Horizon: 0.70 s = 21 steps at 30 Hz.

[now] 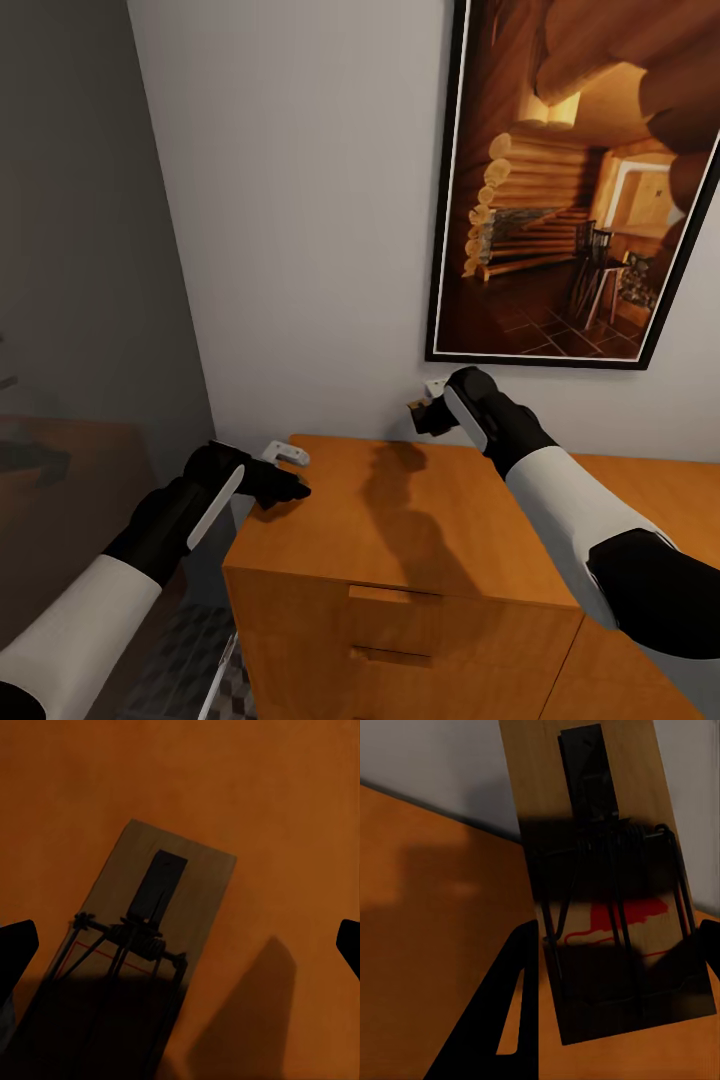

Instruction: Take the four mousetraps from the cabinet in the bathroom and place them on the bathroom floor. Make sure all four end up on the same floor surface, and ensure that at least two of them are either under or directly next to the same bathroom sink.

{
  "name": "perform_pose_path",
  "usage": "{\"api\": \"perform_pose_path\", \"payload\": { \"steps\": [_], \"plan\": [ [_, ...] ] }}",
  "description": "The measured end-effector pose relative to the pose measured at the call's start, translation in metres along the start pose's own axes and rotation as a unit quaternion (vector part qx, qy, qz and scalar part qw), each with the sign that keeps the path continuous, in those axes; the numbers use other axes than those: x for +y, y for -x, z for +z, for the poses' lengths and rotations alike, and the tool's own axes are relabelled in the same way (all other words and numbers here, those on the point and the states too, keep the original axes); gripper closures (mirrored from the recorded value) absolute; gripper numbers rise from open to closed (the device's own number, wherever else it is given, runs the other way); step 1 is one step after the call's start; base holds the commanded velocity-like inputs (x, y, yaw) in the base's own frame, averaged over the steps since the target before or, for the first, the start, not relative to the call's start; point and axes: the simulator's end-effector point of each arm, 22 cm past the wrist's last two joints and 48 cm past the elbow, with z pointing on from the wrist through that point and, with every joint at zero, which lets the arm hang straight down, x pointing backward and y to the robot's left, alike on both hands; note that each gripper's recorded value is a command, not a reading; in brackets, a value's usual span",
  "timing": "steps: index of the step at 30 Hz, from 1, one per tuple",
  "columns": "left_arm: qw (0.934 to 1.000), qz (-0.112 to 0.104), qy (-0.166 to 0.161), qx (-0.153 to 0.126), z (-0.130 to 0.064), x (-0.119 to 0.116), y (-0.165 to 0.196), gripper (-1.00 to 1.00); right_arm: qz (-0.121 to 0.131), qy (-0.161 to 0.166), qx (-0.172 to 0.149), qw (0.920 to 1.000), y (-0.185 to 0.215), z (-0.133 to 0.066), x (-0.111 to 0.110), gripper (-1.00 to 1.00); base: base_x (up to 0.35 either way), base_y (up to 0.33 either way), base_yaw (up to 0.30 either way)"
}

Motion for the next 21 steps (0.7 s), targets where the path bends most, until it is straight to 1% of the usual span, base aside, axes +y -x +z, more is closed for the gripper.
{"api": "perform_pose_path", "payload": {
  "steps": [10,21],
  "plan": [
    [1.0,0.001,0.002,0.001,0.0,0.002,-0.001,-1.0,0.0,-0.002,0.001,1.0,-0.001,0.0,-0.003,1.0,0.0,0.0,0.0],
    [0.9999,0.002,0.015,0.002,-0.006,0.017,-0.003,-1.0,-0.001,-0.005,0.001,1.0,-0.001,0.0,-0.003,1.0,0.0,0.0,0.0]
  ]
}}
